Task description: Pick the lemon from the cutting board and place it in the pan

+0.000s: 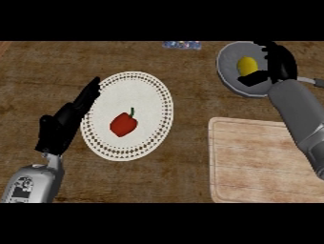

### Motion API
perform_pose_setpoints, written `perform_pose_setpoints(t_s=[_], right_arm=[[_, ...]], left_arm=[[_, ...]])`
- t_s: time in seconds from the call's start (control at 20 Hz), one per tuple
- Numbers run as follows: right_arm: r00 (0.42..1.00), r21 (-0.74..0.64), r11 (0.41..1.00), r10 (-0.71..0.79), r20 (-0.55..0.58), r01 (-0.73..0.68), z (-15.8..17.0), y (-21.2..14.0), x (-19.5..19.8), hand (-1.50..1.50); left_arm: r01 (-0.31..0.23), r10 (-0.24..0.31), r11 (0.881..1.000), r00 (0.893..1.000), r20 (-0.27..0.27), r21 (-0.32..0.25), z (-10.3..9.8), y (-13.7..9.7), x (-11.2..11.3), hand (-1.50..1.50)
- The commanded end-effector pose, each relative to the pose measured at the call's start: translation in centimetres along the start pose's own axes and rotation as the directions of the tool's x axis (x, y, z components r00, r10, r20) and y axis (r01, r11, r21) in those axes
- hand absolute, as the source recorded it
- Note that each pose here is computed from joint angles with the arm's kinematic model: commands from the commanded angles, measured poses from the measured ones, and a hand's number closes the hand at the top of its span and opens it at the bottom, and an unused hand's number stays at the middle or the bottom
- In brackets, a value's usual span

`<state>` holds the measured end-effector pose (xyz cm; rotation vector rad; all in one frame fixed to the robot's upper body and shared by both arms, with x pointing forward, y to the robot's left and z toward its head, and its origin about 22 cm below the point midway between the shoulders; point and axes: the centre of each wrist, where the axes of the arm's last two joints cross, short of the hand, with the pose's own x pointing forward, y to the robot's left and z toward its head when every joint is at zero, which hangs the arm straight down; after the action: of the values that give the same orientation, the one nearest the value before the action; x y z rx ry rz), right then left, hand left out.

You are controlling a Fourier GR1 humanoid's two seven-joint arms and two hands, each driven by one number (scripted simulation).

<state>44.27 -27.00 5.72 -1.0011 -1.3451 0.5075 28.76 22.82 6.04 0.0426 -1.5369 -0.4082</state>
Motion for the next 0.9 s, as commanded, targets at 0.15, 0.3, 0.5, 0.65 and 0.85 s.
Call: perform_pose_setpoints(t_s=[0.15,0.3,0.5,0.65,0.85], right_arm=[[0.956,-0.064,0.954,-0.291,0.051,0.293,-0.6,-1.2,0.3,-1.50],[0.891,-0.108,0.885,-0.445,0.087,0.452,-0.5,-1.5,-1.0,-1.50],[0.803,-0.096,0.797,-0.590,0.084,0.596,-1.0,-3.9,-3.3,-1.50],[0.775,-0.028,0.777,-0.624,0.100,0.629,-1.0,-5.0,-5.2,-1.50],[0.732,0.056,0.743,-0.668,0.133,0.667,0.6,-5.0,-9.9,-1.50]], left_arm=[[0.005,-0.005,1.000,1.000,0.015,0.002,-0.3,0.2,0.1,0.00],[0.010,-0.010,1.000,1.000,0.010,0.001,0.0,-0.2,-0.2,0.00],[-0.014,0.014,1.000,1.000,-0.010,-0.010,0.9,-0.6,-0.9,0.00],[-0.006,0.006,1.000,1.000,-0.011,0.008,0.1,-0.7,-0.3,0.00],[0.000,0.001,1.000,1.000,-0.018,0.031,0.7,-0.6,-0.6,0.00]])
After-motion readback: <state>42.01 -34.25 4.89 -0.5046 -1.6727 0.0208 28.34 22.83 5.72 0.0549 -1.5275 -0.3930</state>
